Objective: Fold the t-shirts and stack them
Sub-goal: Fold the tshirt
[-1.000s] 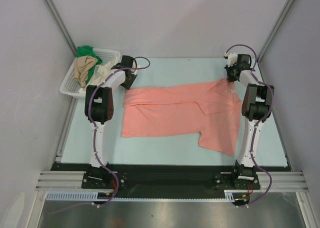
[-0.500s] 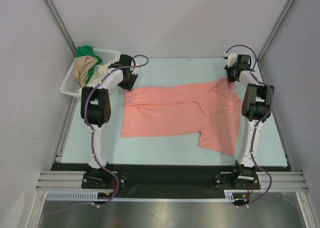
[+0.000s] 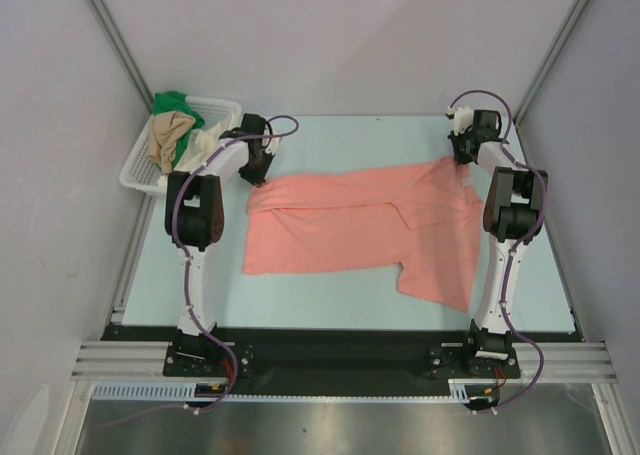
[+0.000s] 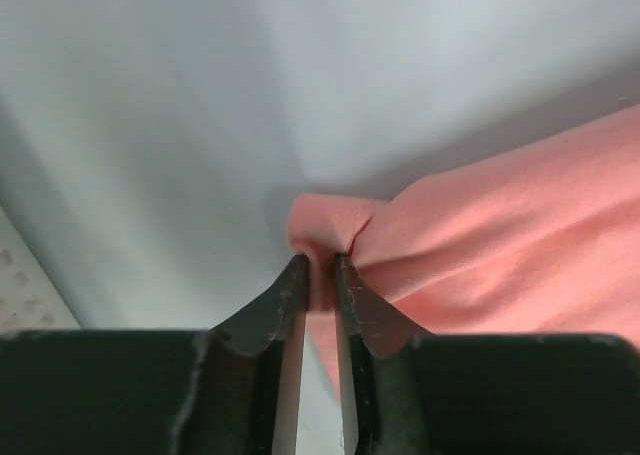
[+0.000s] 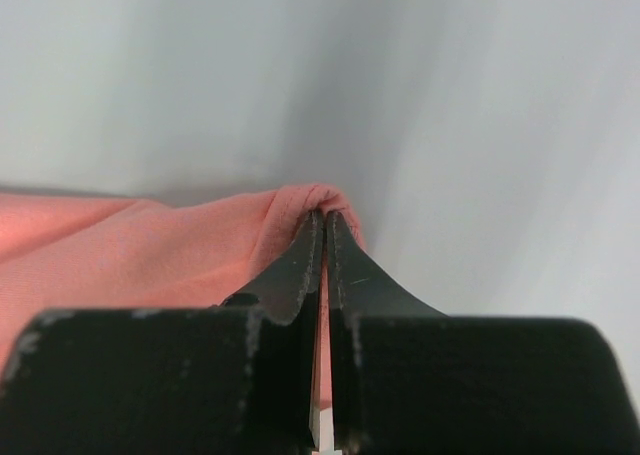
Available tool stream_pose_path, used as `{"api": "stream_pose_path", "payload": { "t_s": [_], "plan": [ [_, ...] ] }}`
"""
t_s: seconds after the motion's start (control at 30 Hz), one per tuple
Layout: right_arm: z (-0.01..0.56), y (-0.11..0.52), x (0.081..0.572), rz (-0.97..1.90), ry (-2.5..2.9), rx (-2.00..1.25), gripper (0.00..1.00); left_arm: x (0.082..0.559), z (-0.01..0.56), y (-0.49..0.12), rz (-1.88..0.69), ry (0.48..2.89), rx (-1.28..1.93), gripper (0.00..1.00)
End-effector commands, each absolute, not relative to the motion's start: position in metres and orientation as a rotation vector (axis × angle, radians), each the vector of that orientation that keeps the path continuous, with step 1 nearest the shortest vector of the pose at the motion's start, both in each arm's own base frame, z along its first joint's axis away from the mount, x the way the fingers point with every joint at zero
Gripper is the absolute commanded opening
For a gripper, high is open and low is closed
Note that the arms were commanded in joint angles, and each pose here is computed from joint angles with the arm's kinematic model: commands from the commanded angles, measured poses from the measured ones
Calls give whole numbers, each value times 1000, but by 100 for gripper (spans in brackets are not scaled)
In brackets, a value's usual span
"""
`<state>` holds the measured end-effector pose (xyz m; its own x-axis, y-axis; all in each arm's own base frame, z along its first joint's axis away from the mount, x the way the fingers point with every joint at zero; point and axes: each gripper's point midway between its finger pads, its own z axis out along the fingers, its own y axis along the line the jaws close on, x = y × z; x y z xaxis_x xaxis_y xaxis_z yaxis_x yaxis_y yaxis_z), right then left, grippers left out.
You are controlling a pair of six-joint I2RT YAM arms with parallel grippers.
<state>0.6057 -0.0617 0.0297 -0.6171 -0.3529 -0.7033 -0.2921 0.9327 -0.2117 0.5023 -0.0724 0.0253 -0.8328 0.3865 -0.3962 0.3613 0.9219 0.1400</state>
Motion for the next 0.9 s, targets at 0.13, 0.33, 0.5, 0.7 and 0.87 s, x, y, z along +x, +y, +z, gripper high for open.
{"api": "stream_pose_path", "payload": {
  "t_s": [0.13, 0.33, 0.5, 0.7, 0.87],
  "plan": [
    [44, -59, 600, -117, 2264, -475, 0, 508, 12, -73, 68, 2673, 529, 0],
    [51, -66, 609, -145, 2238, -449, 0, 537, 24, -65, 172, 2596, 482, 0],
    [52, -73, 625, -167, 2210, -434, 0, 568, 30, -57, 259, 2516, 471, 0],
    [62, -73, 642, -184, 2158, -417, 0, 586, 28, -53, 320, 2476, 457, 0],
    [63, -75, 652, -200, 2136, -411, 0, 597, 27, -50, 359, 2445, 449, 0]
  ]
}}
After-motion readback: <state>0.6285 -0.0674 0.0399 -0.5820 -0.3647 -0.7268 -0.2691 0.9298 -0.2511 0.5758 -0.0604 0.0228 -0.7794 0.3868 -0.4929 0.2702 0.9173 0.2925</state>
